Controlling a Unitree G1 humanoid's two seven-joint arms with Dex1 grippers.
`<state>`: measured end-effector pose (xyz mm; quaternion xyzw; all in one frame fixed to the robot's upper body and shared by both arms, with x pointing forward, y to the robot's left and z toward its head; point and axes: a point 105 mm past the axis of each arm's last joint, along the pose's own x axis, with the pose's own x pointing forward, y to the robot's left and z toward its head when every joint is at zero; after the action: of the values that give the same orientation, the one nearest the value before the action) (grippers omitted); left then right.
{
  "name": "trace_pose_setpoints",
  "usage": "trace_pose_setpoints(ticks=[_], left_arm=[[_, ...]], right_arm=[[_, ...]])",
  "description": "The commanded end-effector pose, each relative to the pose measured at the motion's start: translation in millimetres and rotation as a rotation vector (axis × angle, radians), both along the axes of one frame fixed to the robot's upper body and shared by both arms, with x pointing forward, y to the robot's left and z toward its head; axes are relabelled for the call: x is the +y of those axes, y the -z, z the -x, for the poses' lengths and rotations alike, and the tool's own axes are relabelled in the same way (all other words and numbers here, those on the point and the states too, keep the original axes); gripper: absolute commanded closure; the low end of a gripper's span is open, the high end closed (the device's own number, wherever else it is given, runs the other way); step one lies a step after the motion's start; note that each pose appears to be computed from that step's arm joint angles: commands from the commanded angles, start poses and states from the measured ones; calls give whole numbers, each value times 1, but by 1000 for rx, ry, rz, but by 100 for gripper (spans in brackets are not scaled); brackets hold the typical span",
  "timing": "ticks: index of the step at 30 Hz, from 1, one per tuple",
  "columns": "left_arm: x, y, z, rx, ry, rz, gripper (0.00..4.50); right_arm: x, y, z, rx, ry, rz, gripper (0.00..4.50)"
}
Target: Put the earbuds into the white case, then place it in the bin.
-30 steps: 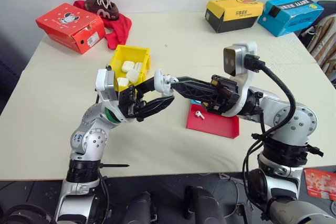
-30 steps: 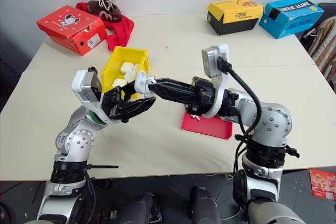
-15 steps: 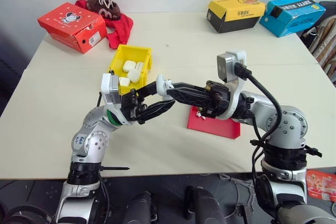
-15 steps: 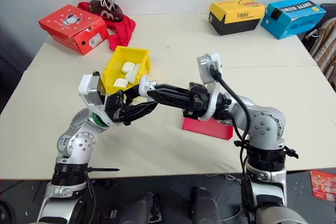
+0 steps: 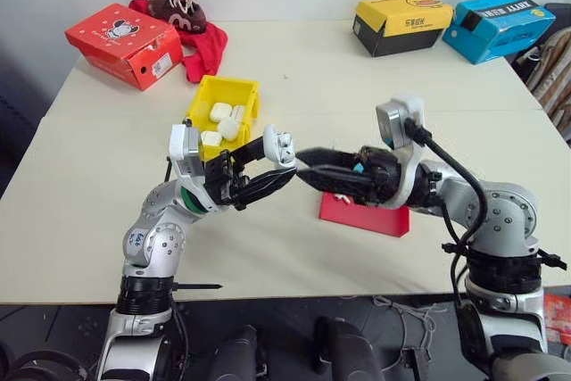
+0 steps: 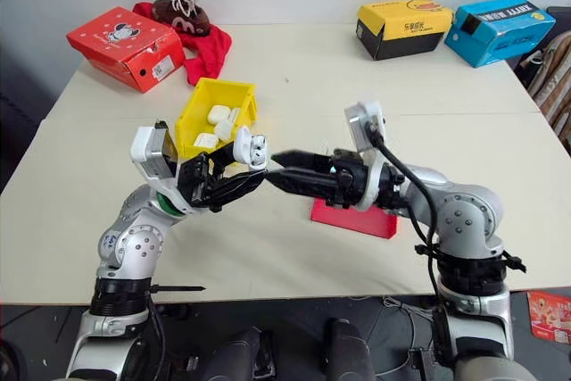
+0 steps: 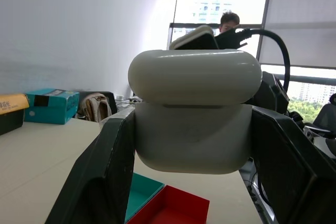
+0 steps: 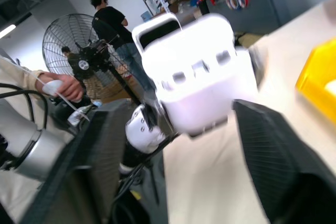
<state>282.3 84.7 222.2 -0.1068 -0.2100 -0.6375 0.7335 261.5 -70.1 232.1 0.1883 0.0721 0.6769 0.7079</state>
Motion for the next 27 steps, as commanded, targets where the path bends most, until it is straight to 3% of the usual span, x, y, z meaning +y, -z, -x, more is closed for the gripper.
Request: trace_pose_setpoints(ticks=[1, 4, 6, 8, 12, 20, 27], left_arm=[[9, -3, 7, -42, -21, -54, 170], [17, 11, 0, -27, -93, -211, 170], [17, 23, -1, -32, -111, -426, 170], [15, 29, -5, -54, -135, -595, 170], [7, 34, -6, -81, -120, -704, 170], [-7, 35, -3, -75, -75, -670, 170], [-7, 34, -3, -82, -80, -652, 170]], right_arm=[[-19, -8, 13, -49, -16, 29, 3], [-37, 3, 9, -112, 75, 119, 3], [-46, 3, 5, -208, 128, 156, 3], [-43, 0, -7, -367, 192, 216, 41], [-21, -5, -10, -543, 145, 258, 165], [36, -7, -9, -683, 51, 251, 446], [49, 2, -11, -668, 37, 334, 446]])
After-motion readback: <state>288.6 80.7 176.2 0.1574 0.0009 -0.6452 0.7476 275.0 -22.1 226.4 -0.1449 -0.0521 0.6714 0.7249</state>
